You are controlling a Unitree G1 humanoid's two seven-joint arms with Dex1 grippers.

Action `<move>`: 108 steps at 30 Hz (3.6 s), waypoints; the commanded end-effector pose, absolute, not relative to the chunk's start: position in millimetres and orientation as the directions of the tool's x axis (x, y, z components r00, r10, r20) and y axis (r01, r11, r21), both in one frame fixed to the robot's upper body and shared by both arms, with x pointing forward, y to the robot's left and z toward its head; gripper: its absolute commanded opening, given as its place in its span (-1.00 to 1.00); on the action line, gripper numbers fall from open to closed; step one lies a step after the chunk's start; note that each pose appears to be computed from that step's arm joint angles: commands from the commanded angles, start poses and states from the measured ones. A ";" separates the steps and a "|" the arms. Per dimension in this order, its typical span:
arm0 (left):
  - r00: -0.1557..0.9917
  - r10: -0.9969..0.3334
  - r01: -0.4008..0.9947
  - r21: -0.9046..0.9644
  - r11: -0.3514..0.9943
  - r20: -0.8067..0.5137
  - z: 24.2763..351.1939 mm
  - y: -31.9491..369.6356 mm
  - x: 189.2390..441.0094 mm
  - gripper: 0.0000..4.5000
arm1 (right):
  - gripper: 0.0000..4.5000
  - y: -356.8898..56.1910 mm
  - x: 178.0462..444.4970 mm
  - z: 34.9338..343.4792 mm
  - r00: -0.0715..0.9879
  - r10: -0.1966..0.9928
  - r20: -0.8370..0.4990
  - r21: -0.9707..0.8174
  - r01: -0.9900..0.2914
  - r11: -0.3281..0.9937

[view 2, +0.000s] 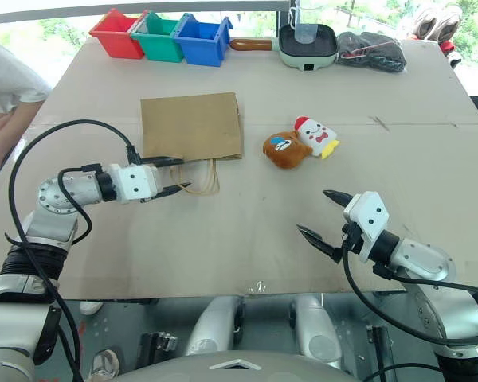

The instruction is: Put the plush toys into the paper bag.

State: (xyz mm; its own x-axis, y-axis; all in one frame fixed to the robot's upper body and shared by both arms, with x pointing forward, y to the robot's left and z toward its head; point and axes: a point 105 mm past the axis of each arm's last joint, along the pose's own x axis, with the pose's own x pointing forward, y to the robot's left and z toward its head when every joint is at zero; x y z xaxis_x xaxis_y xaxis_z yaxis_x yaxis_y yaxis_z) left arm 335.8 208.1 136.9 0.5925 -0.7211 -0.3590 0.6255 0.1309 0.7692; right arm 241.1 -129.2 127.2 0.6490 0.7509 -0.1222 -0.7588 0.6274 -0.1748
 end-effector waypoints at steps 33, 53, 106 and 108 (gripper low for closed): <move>0.520 -0.736 0.854 -0.287 0.435 0.432 289.7 137.7 266.7 -1.00 | -0.97 84.5 314.6 55.5 0.275 0.941 -0.198 -0.051 -0.961 0.271; 0.782 -0.483 0.509 0.045 0.860 0.393 272.7 177.9 290.1 -1.00 | -0.97 75.6 335.4 79.7 0.429 0.890 -0.153 -0.144 -0.901 0.409; 0.545 -0.734 0.784 0.064 0.618 0.406 262.7 157.9 276.5 -1.00 | -1.00 -34.5 376.9 216.3 0.469 0.865 -0.179 -0.577 -0.762 0.293; 0.543 -0.734 0.787 0.058 0.614 0.407 261.8 156.6 277.3 -1.00 | -1.00 -61.8 390.0 229.1 0.580 0.807 -0.115 -0.540 -0.718 0.439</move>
State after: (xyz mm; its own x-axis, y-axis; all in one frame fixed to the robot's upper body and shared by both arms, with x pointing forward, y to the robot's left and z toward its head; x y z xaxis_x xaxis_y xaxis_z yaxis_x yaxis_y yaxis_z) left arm 280.7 159.7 254.4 0.5644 -0.7283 0.3887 0.7818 0.6228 0.0317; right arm 379.9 -39.0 201.4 0.4789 0.8497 -0.2206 -0.7862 0.3034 -0.5384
